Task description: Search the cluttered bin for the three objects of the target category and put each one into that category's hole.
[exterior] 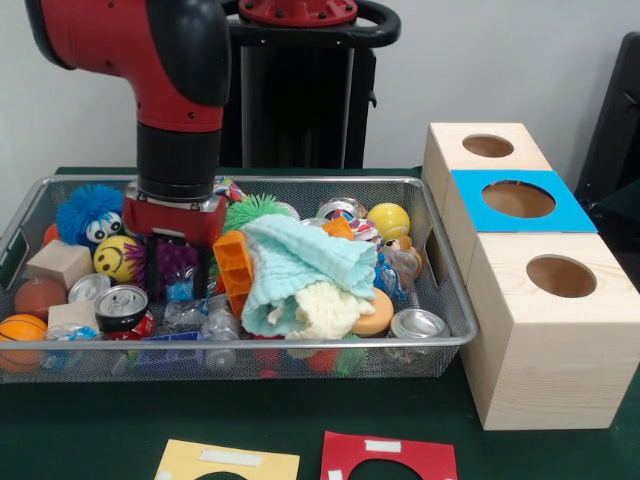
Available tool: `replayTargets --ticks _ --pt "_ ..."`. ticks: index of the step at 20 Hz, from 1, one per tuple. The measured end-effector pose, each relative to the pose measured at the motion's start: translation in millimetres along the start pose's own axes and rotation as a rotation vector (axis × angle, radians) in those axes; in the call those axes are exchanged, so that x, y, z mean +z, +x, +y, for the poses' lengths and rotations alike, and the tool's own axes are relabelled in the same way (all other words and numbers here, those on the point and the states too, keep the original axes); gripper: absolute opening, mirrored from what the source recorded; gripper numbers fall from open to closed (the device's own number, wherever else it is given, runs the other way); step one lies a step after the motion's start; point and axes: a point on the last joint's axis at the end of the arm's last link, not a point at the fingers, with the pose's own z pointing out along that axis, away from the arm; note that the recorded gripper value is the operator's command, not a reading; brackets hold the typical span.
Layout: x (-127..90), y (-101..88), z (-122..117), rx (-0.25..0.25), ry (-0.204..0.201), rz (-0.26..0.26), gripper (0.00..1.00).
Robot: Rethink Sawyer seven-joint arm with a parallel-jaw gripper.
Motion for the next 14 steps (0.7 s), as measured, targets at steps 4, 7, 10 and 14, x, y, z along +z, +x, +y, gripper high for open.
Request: replayTargets --ticks 4,7,10,14 --pt "-0.3 -2.1 1.7 0.011 -0.002 0.000 1.00" --pt "-0.1 -2.3 1.5 0.014 -0.002 -0.001 1.00" --pt "0.6 -1.9 -0.2 0.017 -0.003 -0.001 1.00" --pt "4.3 -1.3 -6.0 0.034 -0.007 -0.008 1.00"
